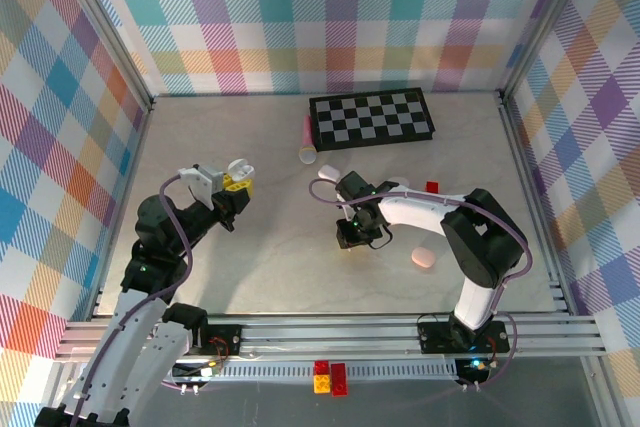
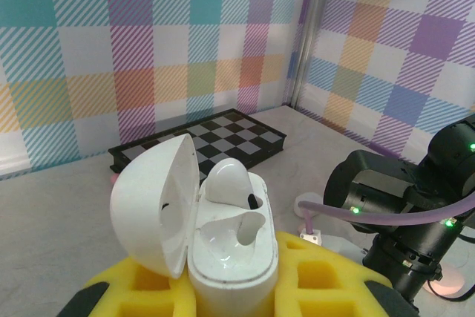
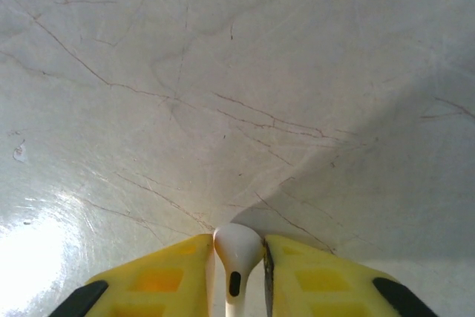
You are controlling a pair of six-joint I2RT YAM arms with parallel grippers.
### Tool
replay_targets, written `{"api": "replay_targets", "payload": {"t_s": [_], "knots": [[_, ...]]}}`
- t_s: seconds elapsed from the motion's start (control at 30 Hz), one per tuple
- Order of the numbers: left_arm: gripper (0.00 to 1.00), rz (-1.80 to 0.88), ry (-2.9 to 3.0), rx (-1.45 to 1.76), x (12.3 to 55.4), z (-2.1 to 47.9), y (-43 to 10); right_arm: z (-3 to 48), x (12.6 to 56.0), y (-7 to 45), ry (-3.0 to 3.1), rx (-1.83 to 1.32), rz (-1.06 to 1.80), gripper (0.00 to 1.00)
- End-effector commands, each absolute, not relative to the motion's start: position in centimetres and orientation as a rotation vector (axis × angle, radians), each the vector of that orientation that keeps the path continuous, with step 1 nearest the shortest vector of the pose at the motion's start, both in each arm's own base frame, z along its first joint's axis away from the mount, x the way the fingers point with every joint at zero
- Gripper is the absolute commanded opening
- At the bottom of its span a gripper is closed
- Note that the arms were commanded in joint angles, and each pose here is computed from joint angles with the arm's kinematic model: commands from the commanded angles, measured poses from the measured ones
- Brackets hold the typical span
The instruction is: Insert the wireless bluetooth earbuds into the charging case
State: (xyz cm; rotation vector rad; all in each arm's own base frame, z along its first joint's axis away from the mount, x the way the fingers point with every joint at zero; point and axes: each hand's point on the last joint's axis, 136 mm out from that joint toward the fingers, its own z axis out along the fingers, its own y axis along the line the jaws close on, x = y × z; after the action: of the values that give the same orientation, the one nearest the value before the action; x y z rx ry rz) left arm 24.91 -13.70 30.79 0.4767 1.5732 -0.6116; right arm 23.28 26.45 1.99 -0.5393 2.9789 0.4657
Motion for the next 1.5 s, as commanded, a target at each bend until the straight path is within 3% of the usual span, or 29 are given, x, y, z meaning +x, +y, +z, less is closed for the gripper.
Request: {"api": "replay_targets", "payload": {"t_s": [0.0,0.57,0.93,1.47], "knots": [[0.04,-0.623,1.506,0.484,24.3,33.4,-13.7,2.6,23.6,26.8,2.974,-0.565,0.47,0.28],[0.04,-0.623,1.51,0.479,24.3,33.3,-13.6,2.0,23.0,26.6,3.023,-0.689,0.449,0.34],[0.04,-0.63,1.509,0.472,24.3,33.4,-13.6,2.0,22.0,26.7,3.05,-0.709,0.497,0.31],[0.04,-0.646,1.514,0.497,24.6,33.2,-14.1,3.0,23.4,26.4,2.978,-0.672,0.435,0.19]]}}
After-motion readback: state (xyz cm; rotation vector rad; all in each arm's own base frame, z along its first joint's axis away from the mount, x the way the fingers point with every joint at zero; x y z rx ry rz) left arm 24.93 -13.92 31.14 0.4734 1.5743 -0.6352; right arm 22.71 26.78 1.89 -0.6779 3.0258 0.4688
